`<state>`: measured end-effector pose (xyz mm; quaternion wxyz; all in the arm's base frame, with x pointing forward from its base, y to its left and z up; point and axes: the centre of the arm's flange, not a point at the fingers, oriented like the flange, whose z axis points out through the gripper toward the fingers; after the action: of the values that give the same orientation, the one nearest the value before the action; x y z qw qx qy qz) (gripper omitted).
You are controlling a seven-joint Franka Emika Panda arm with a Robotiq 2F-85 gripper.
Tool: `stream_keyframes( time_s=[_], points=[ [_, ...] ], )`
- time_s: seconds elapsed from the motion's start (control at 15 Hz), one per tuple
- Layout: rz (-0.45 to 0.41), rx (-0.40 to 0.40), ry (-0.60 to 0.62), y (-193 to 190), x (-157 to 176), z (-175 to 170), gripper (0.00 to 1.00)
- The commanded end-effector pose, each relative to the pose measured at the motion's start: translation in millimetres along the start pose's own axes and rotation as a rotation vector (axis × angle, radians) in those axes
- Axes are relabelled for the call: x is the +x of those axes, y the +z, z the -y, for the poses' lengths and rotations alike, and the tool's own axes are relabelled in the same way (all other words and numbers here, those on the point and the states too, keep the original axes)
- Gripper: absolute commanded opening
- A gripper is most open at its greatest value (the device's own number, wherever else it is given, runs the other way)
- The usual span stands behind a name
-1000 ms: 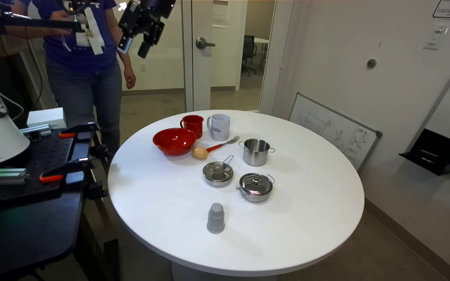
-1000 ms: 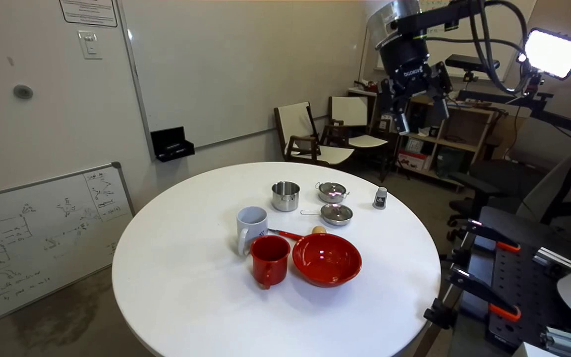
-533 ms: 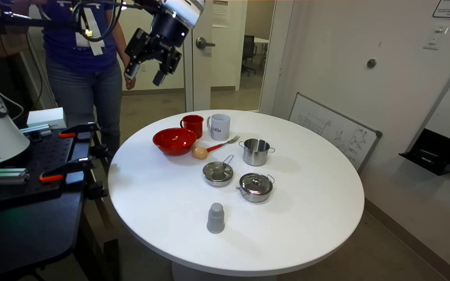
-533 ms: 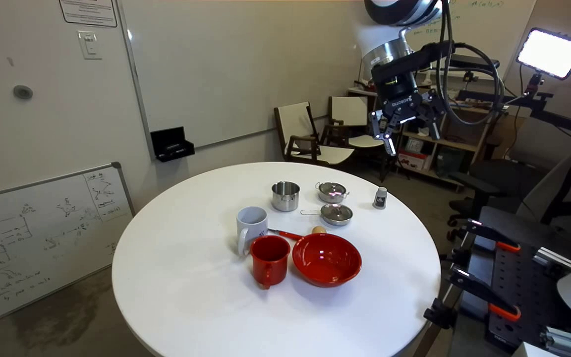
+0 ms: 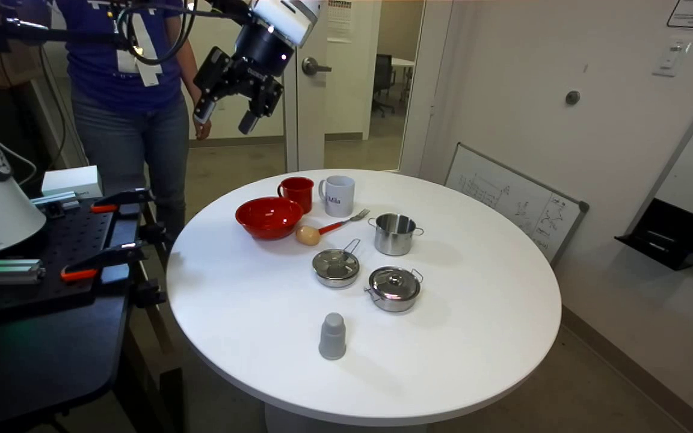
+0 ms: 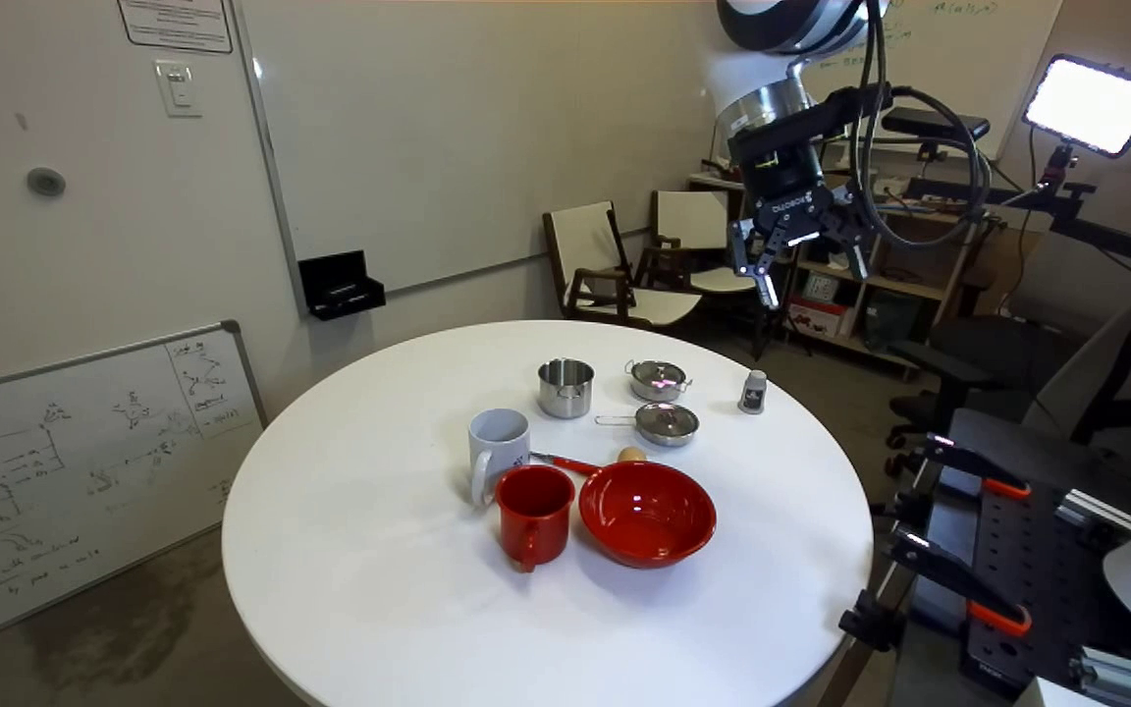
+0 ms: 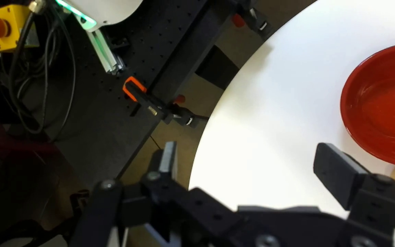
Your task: Move the salt shaker to the left
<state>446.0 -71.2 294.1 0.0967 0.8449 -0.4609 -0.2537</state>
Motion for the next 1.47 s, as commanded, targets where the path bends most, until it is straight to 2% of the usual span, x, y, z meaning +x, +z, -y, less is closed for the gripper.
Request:
stream_keyframes(
  time_s=[0.0, 0.4, 0.67, 1.0, 1.4],
  points=[
    [0.117, 0.067, 0.144, 21, 55, 9, 1.0],
    [0.221, 0.134, 0.384, 71, 156, 13, 1.0],
    [0.239, 0.19, 0.574, 87, 204, 21, 1.0],
    [0.186, 0.229, 0.83, 91, 241, 22, 1.0],
    [0.169, 0.207, 1.112, 107, 261, 5, 1.0]
  ],
)
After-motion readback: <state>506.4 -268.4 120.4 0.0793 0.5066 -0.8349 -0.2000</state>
